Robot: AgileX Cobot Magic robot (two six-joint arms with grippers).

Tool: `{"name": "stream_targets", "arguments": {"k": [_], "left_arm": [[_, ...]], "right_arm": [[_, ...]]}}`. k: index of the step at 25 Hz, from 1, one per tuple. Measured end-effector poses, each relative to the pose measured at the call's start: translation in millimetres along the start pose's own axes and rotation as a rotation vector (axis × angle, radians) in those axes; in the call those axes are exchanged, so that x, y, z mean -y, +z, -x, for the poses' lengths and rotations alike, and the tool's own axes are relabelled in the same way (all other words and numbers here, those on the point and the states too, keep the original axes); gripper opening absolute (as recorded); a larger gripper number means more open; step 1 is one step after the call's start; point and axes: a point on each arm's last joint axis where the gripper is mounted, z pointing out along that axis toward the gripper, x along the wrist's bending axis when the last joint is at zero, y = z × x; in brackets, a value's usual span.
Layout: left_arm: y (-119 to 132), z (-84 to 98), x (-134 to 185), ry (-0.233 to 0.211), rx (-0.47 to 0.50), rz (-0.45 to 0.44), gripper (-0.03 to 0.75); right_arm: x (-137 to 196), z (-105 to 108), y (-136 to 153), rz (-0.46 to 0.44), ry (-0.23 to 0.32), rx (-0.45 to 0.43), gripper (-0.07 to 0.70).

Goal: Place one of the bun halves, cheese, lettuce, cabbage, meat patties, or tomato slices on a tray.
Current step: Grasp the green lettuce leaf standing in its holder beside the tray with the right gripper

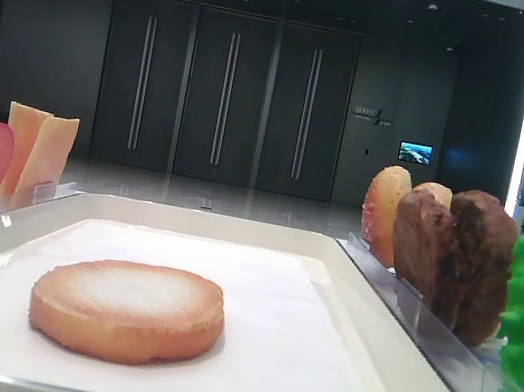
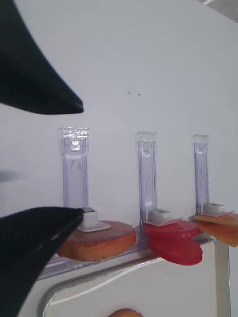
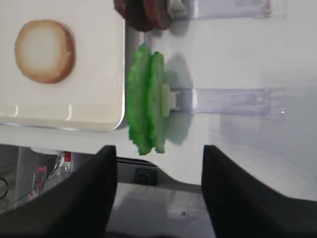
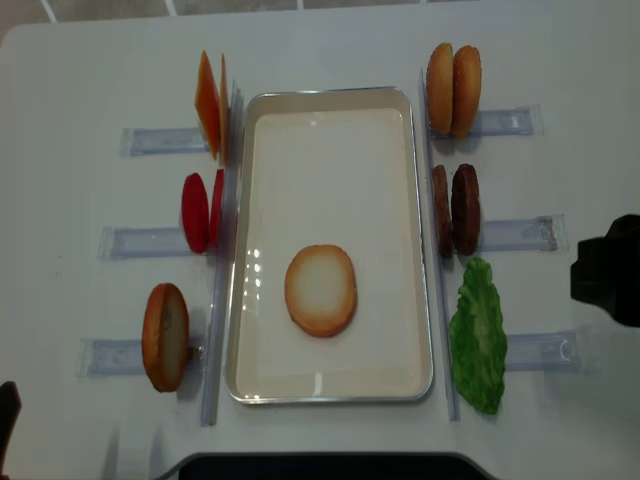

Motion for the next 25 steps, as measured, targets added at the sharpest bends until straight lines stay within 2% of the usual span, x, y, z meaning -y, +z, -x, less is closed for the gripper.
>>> {"name": "stream_targets", "arguments": {"k": [1,4,7,12,17,21,25], "left_arm": [[0,0.0,0,0.0,0.0,0.0,0.454],[0,0.0,0,0.0,0.0,0.0,0.454],[0,0.0,0,0.0,0.0,0.0,0.454],[0,0.0,0,0.0,0.0,0.0,0.454],[0,0.0,0,0.0,0.0,0.0,0.454],[0,0.0,0,0.0,0.0,0.0,0.454],[0,0.0,0,0.003,0.0,0.0,0.454]], "right_arm": [[3,-6,2,-0.013,-0.002,-0.003,0.37],[15,-27,10,-0.07,-0.054,-0.005,0.37],[19,-42,24,-0.094,-0.113,0.059,0.373],[19,-52,43,-0.14,-0.141,0.128,0.427],[16,-51,45,-0.123,-0.136,0.137,0.46],[3,-45,47,-0.079,-0.078,0.131,0.463],[-7,-43,51,-0.061,-0.051,0.102,0.465]]}}
